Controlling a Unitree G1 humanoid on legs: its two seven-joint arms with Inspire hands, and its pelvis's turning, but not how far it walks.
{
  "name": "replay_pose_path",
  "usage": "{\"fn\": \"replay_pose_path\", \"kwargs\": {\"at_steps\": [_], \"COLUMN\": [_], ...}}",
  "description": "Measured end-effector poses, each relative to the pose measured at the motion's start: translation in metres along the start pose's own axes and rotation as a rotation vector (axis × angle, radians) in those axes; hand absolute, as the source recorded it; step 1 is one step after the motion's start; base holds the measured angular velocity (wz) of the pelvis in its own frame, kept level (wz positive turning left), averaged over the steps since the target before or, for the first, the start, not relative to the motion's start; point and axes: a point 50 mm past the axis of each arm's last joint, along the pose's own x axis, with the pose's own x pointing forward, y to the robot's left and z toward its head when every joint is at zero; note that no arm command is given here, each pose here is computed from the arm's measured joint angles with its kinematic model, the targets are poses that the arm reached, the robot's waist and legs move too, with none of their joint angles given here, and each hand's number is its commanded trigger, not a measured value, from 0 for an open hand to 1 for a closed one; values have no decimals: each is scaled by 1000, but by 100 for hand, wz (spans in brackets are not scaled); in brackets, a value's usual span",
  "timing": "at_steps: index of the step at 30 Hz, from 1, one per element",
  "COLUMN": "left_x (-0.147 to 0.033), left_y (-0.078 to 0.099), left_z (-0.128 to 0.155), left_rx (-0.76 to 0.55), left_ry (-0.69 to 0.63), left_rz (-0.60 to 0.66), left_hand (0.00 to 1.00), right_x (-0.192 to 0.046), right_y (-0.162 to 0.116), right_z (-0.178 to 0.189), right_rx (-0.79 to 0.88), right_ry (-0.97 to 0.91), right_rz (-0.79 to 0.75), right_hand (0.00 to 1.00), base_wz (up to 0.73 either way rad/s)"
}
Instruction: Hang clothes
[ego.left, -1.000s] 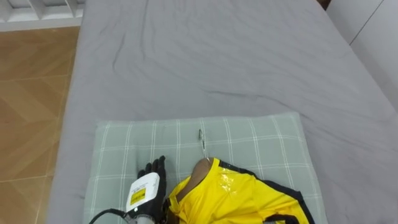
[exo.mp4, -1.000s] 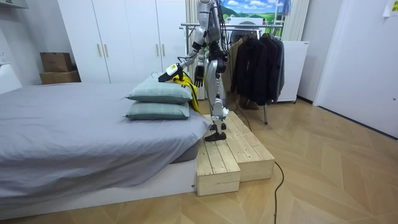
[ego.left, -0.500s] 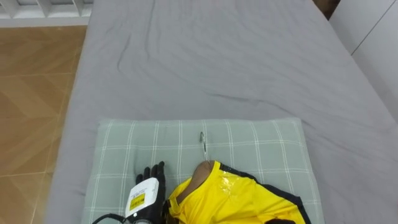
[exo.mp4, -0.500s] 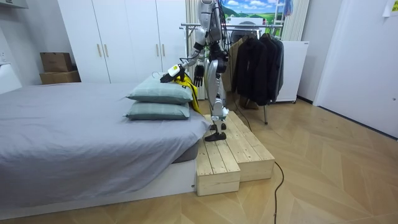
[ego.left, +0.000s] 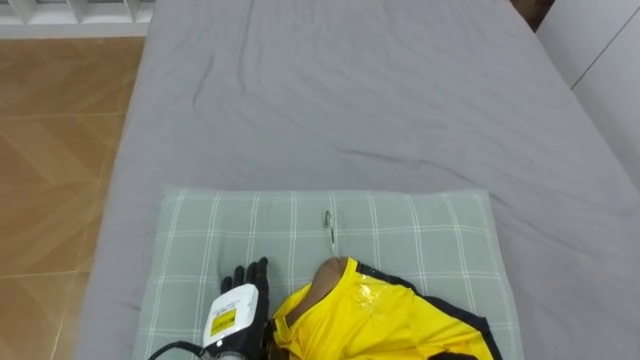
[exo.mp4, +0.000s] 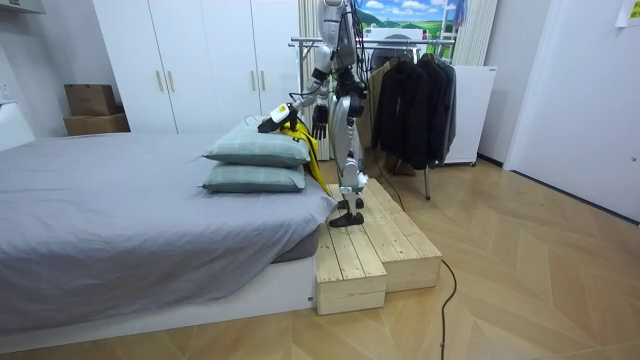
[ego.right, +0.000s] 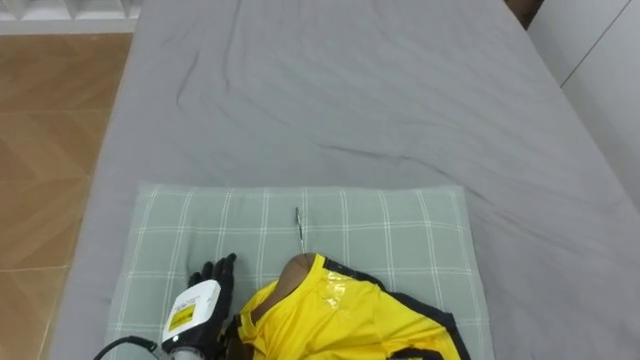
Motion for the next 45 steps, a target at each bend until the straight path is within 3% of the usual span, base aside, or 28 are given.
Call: {"fn": "replay_pose_path", "kwargs": {"at_steps": [2, 3, 4, 11, 19, 45], "left_x": [0, 0, 0, 2, -5, -6], "left_y": [0, 0, 0, 8, 0, 1], "left_z": [0, 0, 0, -1, -5, -5], "left_rx": [3, 3, 4, 32, 85, 103], "left_ry": [-3, -3, -3, -18, -34, -49], "left_rz": [5, 10, 16, 100, 66, 64], "left_hand": [25, 47, 59, 100, 100, 100], "right_x": [0, 0, 0, 0, 0, 0], "right_y": [0, 0, 1, 1, 2, 2], "right_z": [-1, -1, -1, 0, 2, 1], "right_rx": [-4, -11, -18, 3, 0, -2], "right_ry": [2, 4, 5, -4, -21, -28], "right_rz": [0, 2, 4, 11, 16, 18], "right_hand": [0, 0, 0, 0, 0, 0], "base_wz": [0, 0, 0, 0, 0, 0]}}
